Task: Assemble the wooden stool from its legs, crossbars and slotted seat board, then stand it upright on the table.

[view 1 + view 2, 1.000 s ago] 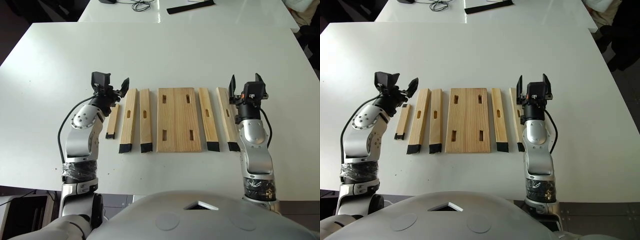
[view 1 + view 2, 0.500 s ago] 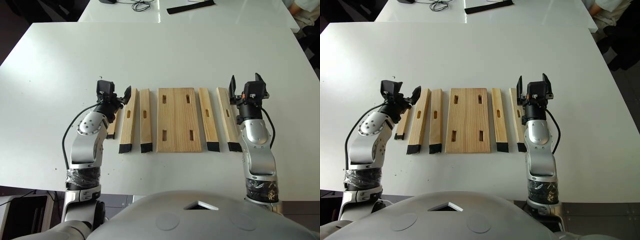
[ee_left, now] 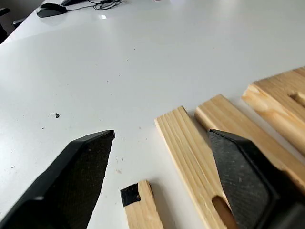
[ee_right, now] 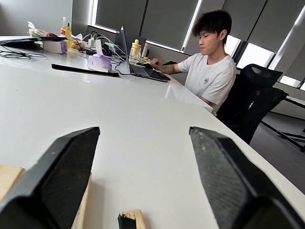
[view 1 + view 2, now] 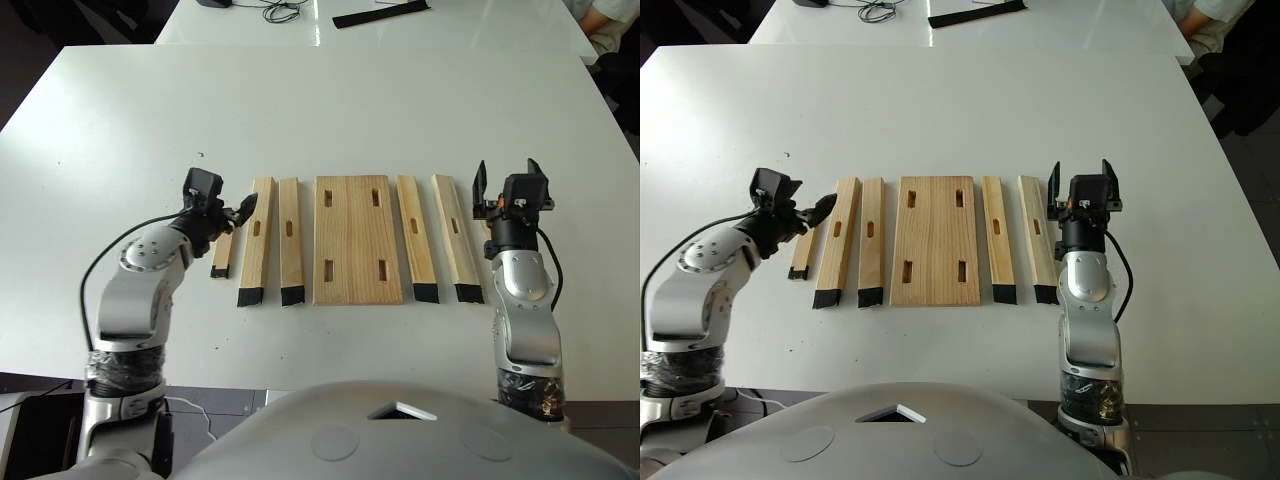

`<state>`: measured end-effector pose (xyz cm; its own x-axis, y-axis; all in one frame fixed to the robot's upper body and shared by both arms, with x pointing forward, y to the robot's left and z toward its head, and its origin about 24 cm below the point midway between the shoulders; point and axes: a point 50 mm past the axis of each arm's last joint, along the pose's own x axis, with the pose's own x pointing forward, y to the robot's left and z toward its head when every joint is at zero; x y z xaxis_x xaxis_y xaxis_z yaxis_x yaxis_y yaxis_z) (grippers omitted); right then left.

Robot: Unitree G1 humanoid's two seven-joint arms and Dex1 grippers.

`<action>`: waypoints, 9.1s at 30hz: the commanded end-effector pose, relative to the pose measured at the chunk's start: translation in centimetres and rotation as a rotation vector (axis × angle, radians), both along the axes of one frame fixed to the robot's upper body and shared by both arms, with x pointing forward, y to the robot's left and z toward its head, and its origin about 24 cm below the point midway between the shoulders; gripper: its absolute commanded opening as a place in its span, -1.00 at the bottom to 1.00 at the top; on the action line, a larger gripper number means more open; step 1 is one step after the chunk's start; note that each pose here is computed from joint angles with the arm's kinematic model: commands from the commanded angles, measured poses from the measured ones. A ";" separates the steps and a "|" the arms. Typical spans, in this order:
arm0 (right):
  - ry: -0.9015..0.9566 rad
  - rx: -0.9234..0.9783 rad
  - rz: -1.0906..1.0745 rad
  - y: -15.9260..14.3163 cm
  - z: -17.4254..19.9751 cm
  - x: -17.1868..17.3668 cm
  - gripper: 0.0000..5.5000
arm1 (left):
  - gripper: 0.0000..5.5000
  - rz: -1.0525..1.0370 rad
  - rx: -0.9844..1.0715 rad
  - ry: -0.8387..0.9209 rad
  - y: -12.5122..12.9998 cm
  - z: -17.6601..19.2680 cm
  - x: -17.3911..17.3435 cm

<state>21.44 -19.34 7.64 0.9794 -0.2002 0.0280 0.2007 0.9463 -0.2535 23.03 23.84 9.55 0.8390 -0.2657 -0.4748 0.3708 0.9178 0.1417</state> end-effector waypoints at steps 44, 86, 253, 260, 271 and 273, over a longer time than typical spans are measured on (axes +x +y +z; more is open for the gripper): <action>-0.082 0.005 -0.072 -0.4 1.3 0.2 0.27 | 0.08 0.112 -0.040 0.596 1.4 -3.6 -4.0; 0.139 0.425 1.547 1.0 14.1 -2.1 0.58 | -0.52 -1.181 -0.803 -0.164 -12.7 12.6 -1.9; 0.151 0.105 1.246 -1.8 9.6 0.2 -0.05 | -0.05 -0.599 -0.321 -0.271 -11.5 5.6 5.2; 0.057 0.089 1.226 -1.1 11.1 2.4 -0.05 | -0.05 -0.591 -0.323 -0.272 -11.5 5.5 5.3; -0.079 0.041 1.362 3.7 14.3 4.5 -0.05 | -0.05 -0.566 -0.324 -0.269 -11.3 5.4 5.8; -0.084 0.053 1.359 3.6 14.3 4.3 -0.05 | -0.05 -0.567 -0.325 -0.268 -11.3 5.4 5.9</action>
<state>25.80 -15.63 21.61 0.3955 0.9120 0.1085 -0.8792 0.4101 -0.2426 28.68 12.52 14.67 0.6011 -0.7936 -0.0945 0.7986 0.6009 0.0331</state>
